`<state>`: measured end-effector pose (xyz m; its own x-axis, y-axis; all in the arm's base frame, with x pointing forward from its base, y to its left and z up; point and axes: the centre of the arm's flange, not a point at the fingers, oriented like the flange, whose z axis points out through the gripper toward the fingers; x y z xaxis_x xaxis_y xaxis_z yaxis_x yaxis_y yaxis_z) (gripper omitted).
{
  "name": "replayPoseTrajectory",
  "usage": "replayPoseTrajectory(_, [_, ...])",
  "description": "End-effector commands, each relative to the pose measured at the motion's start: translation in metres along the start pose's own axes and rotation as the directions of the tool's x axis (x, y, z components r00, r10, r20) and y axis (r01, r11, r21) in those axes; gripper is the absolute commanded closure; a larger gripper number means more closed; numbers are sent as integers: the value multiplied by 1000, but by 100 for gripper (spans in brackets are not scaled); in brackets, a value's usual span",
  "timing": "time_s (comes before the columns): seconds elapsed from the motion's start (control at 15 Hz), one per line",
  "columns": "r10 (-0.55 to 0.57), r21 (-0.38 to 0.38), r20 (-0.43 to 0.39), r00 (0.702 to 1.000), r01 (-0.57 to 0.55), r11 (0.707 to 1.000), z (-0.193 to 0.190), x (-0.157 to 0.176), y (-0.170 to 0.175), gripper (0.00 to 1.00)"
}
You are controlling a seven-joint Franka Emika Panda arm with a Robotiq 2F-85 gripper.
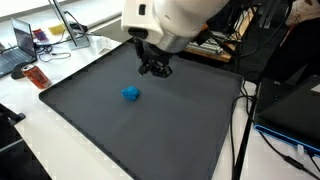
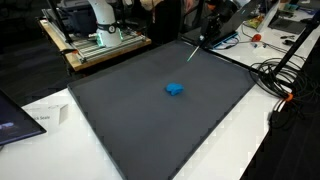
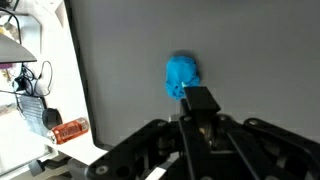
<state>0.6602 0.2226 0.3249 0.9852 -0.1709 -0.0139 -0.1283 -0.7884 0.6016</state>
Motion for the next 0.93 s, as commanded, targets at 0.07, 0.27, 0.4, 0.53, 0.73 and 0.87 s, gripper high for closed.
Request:
replayPoseTrajectory(0.07, [40, -81, 4, 999, -39, 996, 14, 25, -24, 97])
replayPoseTrajectory(0.27, [47, -122, -13, 999, -48, 991, 31, 29, -38, 97])
replayPoseTrajectory(0.4, [32, -172, -33, 999, -37, 984, 38, 28, -50, 97])
replayPoseTrajectory(0.53, [10, -224, -58, 998, -22, 974, 44, 24, -64, 97])
replayPoseTrajectory(0.73, [-24, -293, -88, 996, -3, 956, 49, 19, -83, 97])
replayPoseTrajectory(0.87, [-50, -336, -97, 994, 14, 942, 52, 14, -95, 97])
